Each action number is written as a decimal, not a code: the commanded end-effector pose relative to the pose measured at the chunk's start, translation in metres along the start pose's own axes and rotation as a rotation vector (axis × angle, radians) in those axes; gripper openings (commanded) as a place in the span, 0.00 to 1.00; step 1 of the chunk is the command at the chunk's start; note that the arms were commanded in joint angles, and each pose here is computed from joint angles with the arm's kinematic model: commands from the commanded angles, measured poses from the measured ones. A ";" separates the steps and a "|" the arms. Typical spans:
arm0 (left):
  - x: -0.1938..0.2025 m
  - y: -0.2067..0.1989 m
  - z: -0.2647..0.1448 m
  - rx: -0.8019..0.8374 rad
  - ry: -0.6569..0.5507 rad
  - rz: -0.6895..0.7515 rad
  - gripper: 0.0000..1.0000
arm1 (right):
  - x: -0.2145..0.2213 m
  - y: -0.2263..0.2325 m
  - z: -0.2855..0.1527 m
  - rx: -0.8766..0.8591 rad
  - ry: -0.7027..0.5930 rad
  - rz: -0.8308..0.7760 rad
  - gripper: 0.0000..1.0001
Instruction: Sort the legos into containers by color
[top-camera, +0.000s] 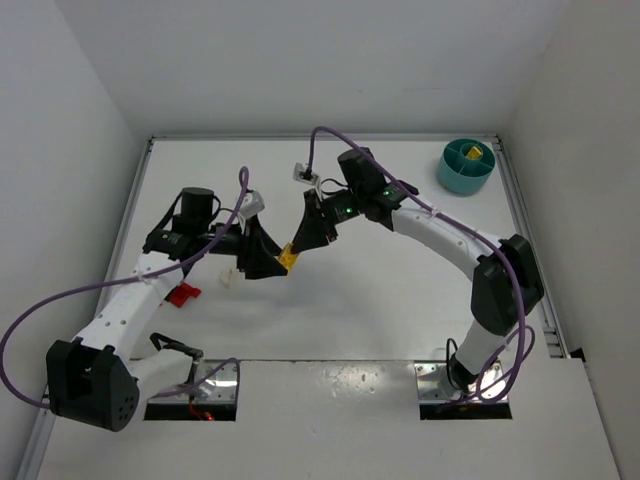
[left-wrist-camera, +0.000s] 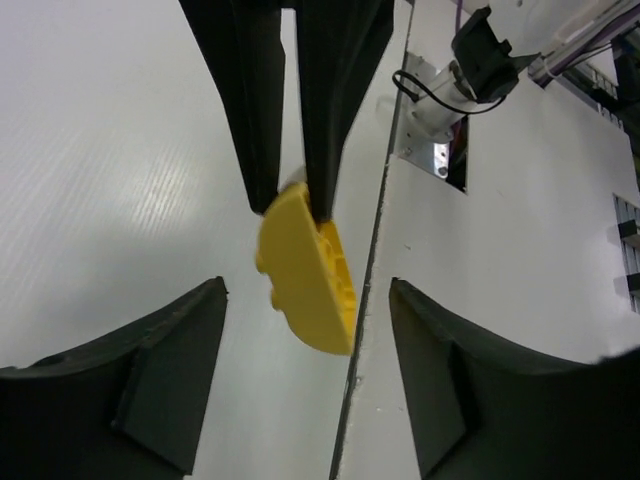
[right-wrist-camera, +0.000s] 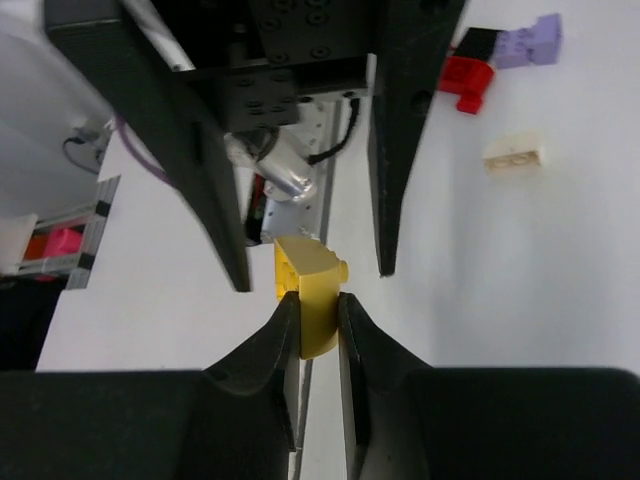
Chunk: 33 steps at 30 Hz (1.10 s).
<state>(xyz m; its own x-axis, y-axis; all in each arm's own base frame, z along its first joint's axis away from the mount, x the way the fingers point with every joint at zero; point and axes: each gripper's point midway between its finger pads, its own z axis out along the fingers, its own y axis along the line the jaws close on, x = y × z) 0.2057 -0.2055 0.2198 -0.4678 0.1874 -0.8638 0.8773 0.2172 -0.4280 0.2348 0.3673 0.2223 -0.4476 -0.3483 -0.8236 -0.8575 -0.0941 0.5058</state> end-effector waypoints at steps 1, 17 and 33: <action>-0.004 0.002 -0.004 -0.048 -0.018 0.028 0.73 | -0.014 -0.013 -0.021 0.120 -0.030 -0.039 0.07; -0.036 0.060 -0.055 -0.548 -0.046 0.012 1.00 | -0.026 -0.162 -0.348 1.406 -0.059 0.046 0.00; -0.050 0.081 -0.071 -0.704 -0.107 0.036 1.00 | -0.009 -0.254 -0.533 1.894 0.004 0.152 0.00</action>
<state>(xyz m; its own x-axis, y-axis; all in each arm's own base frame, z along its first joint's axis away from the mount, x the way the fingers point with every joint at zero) 0.2867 -0.1336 0.2321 -0.4508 0.1399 -0.8816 0.6068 0.7724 -0.1876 0.5794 -0.0884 0.2172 -0.5686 -0.2399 -0.7869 0.0140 0.9536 -0.3008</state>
